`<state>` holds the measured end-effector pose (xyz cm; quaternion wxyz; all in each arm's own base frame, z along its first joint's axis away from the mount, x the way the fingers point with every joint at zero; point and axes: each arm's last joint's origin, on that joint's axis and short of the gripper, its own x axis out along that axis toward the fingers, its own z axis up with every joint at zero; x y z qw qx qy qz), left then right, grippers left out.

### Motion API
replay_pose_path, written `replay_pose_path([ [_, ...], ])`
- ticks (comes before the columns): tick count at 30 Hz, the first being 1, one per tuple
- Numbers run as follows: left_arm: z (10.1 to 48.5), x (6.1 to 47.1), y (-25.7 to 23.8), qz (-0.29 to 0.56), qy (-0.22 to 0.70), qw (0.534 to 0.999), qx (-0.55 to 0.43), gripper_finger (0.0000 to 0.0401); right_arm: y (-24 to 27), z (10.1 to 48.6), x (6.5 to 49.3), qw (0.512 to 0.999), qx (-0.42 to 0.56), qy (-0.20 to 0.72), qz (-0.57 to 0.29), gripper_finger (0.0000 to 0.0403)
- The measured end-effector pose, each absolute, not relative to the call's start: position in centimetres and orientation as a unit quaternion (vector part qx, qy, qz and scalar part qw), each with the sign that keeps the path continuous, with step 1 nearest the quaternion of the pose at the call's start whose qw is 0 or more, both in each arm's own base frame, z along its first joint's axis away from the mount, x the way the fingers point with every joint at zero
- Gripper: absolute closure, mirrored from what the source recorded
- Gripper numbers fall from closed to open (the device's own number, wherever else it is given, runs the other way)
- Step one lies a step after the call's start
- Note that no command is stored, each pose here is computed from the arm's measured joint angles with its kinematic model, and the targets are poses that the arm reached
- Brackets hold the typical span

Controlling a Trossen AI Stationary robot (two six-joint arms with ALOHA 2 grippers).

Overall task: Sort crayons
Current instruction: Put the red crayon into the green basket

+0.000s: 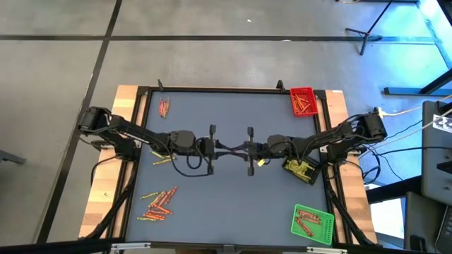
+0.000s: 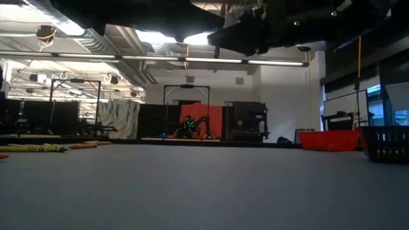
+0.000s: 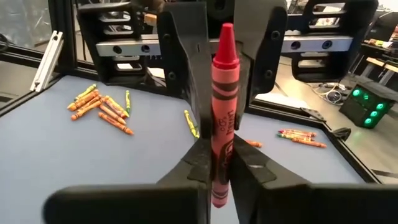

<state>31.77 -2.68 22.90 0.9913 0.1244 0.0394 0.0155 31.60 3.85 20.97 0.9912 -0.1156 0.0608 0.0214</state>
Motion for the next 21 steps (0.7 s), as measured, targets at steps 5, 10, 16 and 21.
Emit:
replay_pose_path([
  [5,22.9,31.8,-2.7,0.006,0.040,0.991,0.125,0.0376,3.9,20.9,31.5,0.990,-0.118,0.069,0.022,0.0373],
  [10,22.8,31.6,-2.7,0.003,0.054,0.991,0.126,0.0321,4.8,22.1,30.8,0.981,-0.133,0.138,0.002,0.0389],
  [16,23.1,31.1,-2.7,0.005,0.075,0.989,0.127,0.0288,7.6,25.7,30.2,0.955,-0.135,0.262,-0.034,0.0363],
  [21,22.9,30.7,-2.7,0.002,0.109,0.985,0.130,0.0289,9.7,28.5,28.7,0.928,-0.076,0.361,-0.041,0.0381],
])
